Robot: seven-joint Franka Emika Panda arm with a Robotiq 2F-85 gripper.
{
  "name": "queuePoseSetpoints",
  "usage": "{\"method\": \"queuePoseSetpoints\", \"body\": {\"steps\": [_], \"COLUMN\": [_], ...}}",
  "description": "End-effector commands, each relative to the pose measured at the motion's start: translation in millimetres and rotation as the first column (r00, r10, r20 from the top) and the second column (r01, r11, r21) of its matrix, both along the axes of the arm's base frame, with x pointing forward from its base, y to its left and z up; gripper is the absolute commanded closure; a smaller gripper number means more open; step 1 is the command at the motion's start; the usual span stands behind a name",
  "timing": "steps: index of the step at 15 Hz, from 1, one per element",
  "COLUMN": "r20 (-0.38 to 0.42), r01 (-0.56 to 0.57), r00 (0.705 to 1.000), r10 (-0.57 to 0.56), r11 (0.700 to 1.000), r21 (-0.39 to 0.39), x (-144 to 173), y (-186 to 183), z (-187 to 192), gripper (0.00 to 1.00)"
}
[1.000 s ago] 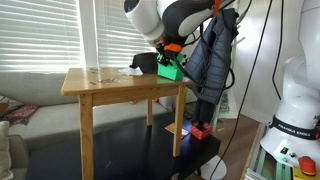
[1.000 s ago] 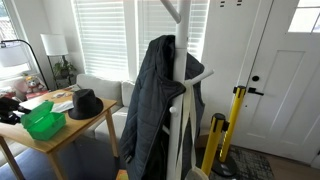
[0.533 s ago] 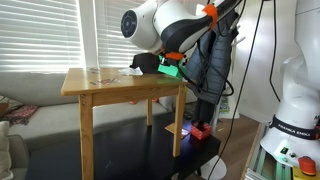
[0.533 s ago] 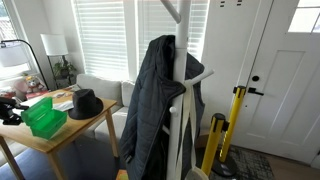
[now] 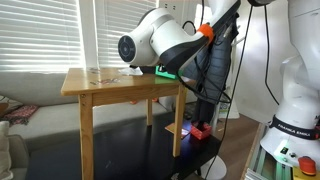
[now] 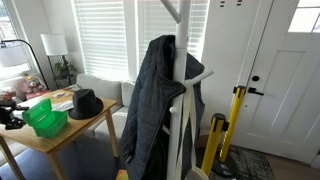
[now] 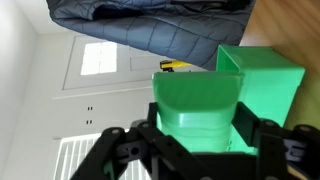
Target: Open the green container
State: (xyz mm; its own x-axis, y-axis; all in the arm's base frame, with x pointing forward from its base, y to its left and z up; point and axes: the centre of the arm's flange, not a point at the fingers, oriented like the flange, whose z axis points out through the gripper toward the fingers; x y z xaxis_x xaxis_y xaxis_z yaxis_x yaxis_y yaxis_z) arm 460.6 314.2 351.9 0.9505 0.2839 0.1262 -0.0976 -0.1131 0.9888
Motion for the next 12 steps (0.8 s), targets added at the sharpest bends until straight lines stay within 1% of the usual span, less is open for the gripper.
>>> {"method": "queuePoseSetpoints", "body": {"steps": [1,4,7,12], "r20": [-0.03,-0.054,-0.053,-0.064], "r01": [-0.028,-0.044,-0.056,-0.062], "r00": [0.999,0.998,0.997,0.997], "r10": [0.026,0.04,0.051,0.052], "r11": [0.997,0.996,0.993,0.985], "r21": [-0.066,-0.079,-0.1,-0.163], "x": [5,6,6,5], "y": [12,13,14,15], "z": [-7,-13,-14,-23], "gripper": [0.51,0.51,0.51,0.51]}}
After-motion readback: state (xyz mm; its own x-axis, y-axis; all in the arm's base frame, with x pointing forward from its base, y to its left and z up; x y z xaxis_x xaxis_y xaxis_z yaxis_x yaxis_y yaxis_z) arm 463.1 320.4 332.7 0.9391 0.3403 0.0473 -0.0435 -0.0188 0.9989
